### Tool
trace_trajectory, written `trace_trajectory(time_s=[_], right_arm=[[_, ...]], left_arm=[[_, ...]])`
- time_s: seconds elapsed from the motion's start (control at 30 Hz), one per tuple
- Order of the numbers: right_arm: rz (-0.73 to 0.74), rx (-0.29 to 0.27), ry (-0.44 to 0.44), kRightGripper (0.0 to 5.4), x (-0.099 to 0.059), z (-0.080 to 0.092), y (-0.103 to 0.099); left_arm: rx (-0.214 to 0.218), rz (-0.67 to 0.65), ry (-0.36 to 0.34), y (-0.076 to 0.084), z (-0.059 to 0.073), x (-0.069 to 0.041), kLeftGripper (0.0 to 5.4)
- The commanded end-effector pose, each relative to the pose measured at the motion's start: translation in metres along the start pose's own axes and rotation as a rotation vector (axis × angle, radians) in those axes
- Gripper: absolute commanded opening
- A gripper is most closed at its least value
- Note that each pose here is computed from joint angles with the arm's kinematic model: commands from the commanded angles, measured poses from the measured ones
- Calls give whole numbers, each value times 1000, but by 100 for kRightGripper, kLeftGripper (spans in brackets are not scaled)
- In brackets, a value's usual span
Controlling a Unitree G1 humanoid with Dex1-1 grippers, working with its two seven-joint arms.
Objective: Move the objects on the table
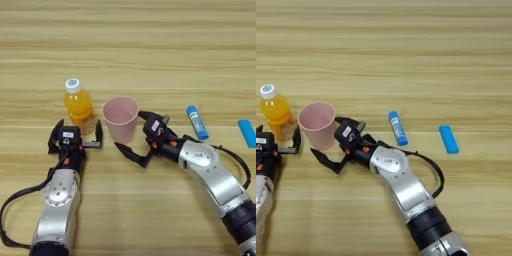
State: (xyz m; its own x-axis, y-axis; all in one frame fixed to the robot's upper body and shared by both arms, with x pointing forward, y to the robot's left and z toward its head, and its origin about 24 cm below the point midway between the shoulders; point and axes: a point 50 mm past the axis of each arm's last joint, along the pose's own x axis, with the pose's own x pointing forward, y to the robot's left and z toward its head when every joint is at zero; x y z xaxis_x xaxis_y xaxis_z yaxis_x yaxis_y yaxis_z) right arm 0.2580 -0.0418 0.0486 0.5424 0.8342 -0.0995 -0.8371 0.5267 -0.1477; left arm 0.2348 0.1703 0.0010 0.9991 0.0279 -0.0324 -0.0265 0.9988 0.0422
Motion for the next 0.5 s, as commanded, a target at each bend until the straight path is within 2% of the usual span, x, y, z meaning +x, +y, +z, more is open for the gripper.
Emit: trace_trajectory(time_s=[0.03,0.5], right_arm=[[-2,-22,-15,540,10,4,-4],[-22,-14,-18,540,24,1,-11]], left_arm=[[-5,8,8,-2,-1,-2,538],[-9,9,9,-3,-1,-3,538]])
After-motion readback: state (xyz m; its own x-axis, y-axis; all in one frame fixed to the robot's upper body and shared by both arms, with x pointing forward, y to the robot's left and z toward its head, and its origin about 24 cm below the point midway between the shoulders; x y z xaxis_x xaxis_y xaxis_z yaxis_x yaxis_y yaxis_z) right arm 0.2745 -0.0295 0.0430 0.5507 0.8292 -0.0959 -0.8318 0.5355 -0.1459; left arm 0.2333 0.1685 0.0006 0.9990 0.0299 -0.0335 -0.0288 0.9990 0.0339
